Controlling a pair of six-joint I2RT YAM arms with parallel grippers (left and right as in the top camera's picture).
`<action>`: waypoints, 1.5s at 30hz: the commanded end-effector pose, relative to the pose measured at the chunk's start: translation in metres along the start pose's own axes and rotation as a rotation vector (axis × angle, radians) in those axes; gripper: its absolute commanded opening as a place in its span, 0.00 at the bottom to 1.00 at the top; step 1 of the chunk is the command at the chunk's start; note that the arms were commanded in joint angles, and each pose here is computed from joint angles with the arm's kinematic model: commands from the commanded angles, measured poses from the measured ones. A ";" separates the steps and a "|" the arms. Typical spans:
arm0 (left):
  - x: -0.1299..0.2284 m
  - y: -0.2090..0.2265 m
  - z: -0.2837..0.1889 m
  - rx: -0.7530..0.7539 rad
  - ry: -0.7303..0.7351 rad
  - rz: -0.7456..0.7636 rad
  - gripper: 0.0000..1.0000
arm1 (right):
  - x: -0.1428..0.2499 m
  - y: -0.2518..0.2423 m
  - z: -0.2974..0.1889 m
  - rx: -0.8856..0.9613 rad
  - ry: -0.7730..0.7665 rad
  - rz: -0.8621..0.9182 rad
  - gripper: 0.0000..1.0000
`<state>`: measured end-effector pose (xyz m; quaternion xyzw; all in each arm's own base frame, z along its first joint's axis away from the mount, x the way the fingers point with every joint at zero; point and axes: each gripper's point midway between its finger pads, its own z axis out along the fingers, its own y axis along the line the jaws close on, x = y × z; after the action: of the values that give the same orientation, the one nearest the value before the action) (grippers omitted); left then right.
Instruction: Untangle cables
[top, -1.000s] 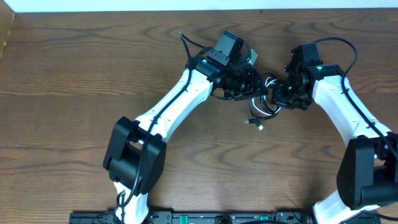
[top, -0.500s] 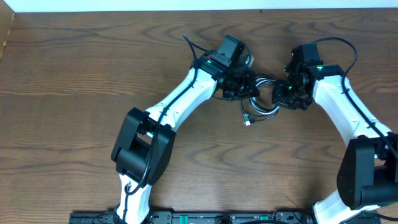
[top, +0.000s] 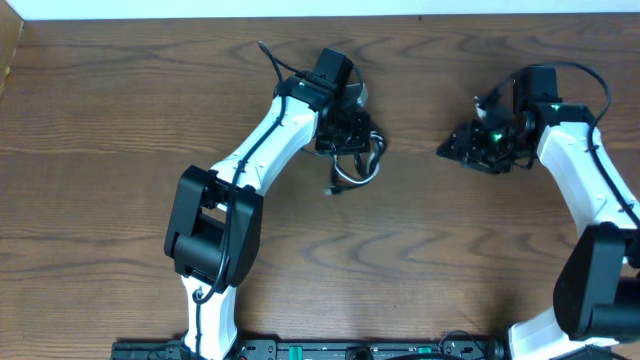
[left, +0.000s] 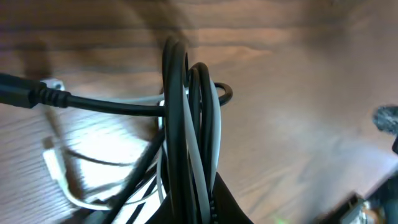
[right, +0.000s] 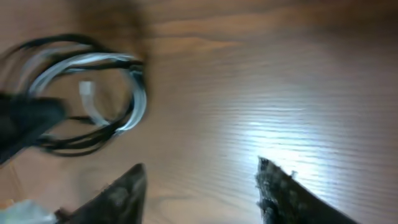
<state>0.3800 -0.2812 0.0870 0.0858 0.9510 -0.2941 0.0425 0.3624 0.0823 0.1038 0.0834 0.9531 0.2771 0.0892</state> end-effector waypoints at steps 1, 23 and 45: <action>0.009 -0.035 -0.010 0.186 0.036 0.095 0.07 | -0.002 0.042 -0.016 -0.117 -0.030 -0.132 0.60; 0.017 -0.066 -0.055 0.571 0.167 -0.091 0.07 | -0.007 0.084 0.024 0.141 -0.129 -0.700 0.56; 0.016 -0.057 -0.050 0.516 0.154 -0.101 0.07 | -0.014 0.095 0.007 0.136 -0.208 -0.624 0.01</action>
<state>0.3495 -0.3024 0.1619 0.0709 0.8285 -0.5487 -0.0865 0.3854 0.1560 0.1198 -0.2079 0.9415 0.1332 0.2292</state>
